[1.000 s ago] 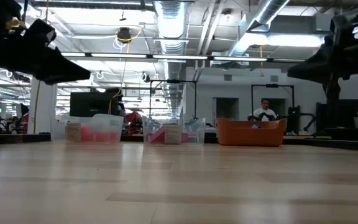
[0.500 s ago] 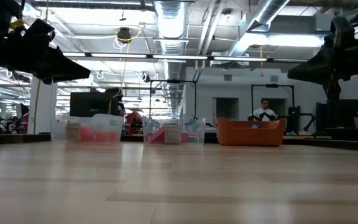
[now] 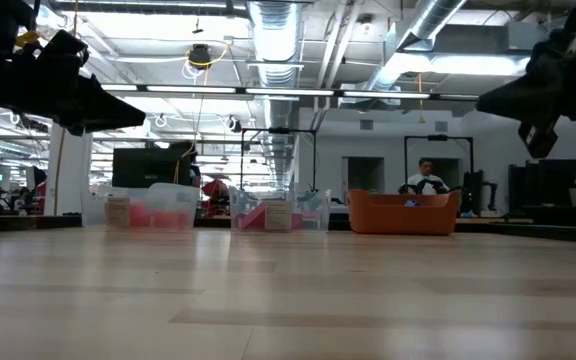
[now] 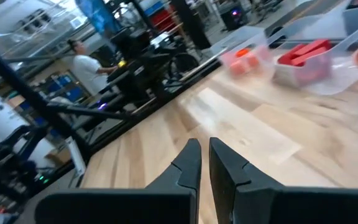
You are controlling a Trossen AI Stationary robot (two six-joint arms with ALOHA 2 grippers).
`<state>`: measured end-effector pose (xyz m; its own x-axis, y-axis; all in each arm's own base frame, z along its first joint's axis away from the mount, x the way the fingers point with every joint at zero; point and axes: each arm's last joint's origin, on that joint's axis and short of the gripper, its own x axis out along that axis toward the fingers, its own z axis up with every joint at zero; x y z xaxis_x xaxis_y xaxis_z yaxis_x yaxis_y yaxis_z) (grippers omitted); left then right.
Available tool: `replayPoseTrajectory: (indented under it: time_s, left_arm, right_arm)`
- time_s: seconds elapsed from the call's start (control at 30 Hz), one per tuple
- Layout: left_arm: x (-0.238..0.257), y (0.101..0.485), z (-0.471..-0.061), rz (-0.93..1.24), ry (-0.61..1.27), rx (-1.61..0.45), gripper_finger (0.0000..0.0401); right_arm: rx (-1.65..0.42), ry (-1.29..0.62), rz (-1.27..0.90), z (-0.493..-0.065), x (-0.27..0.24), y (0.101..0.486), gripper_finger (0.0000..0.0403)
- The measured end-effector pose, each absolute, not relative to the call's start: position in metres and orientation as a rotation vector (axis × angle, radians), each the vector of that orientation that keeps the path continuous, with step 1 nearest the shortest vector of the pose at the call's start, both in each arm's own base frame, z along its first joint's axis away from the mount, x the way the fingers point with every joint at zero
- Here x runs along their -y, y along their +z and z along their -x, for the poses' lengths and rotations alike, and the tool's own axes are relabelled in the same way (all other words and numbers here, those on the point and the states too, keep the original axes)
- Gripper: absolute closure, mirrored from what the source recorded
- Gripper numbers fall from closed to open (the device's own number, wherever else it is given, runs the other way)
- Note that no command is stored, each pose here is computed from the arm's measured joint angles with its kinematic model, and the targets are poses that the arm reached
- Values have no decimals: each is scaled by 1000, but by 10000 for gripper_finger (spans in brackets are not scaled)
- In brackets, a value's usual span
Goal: Sort blocks
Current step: Return to Home Position
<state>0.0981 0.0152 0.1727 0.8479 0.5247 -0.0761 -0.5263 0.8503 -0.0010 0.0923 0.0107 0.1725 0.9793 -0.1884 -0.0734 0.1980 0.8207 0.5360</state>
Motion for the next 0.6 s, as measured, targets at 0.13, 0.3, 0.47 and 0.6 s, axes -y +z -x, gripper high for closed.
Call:
replayPoseTrajectory:
  time_s: [0.13, 0.3, 0.47, 0.6]
  left_arm:
    - [-15, 173, -98, 22, 554, -74, 276]
    - [-15, 172, -98, 22, 554, -75, 276]
    - [-15, 172, -98, 22, 554, -75, 276]
    - [-15, 172, -98, 22, 554, -75, 276]
  right_arm:
    - [-27, -174, -572, -92, -14, 172, 362]
    - [-32, -159, -571, -92, -15, 172, 362]
    - [-33, -159, -571, -92, -15, 172, 362]
    - [-33, -160, -571, -92, -15, 172, 362]
